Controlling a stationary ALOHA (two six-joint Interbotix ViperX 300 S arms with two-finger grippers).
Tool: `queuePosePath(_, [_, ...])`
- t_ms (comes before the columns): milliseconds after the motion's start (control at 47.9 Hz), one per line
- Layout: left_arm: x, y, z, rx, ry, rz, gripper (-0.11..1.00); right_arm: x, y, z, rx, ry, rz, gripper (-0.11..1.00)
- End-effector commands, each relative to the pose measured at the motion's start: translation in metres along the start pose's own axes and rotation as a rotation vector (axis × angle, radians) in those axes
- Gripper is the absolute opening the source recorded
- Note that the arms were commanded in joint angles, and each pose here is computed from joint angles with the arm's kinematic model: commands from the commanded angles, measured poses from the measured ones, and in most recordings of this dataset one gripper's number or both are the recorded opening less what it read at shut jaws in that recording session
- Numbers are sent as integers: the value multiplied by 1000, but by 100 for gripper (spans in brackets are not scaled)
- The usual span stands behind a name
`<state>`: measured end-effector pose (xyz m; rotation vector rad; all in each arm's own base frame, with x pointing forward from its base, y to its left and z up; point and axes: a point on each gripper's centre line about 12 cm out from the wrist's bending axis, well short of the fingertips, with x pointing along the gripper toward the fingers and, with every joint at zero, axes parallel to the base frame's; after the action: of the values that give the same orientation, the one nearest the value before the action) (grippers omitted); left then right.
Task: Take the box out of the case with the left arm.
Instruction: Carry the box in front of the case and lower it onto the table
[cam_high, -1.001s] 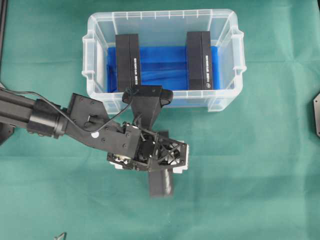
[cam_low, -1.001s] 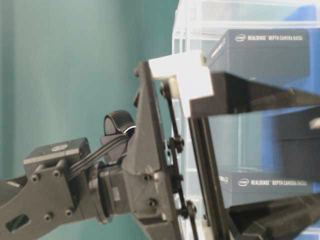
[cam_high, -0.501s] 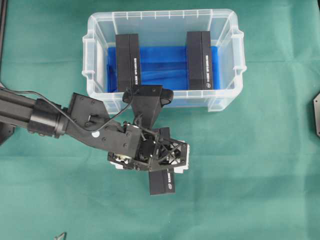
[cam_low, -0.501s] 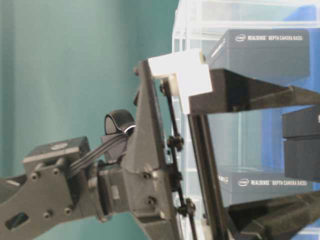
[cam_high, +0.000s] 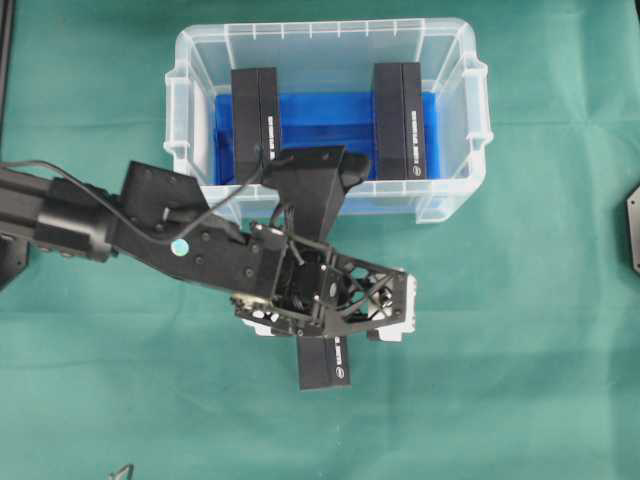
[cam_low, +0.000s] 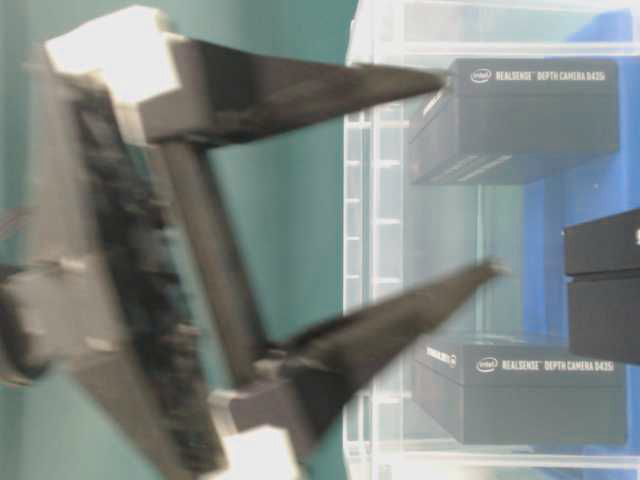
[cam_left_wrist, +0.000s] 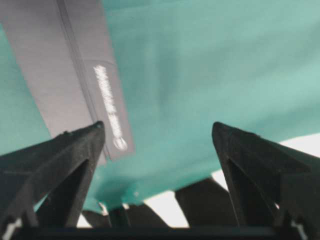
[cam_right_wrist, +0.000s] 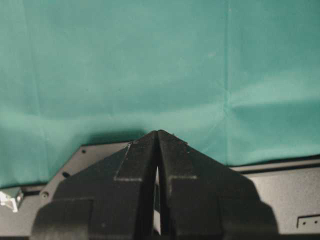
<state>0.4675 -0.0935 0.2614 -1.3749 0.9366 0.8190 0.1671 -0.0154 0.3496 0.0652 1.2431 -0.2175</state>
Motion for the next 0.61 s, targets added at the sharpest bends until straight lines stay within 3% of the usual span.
queuePosePath(0, [-39,-14,2,1,-1,-62,82,-4,0,1,1,-13,2,0])
queuePosePath(188, [-46,-7,5,6,-17,6,82,-4,0,1,0,-13,2,0])
queuePosePath(417, [-51,3,3,13,-16,21,82,-4,0,1,1,-13,2,0])
queuePosePath(584, [-65,27,-1,17,-11,36,81,-4,0,1,3,-13,2,0])
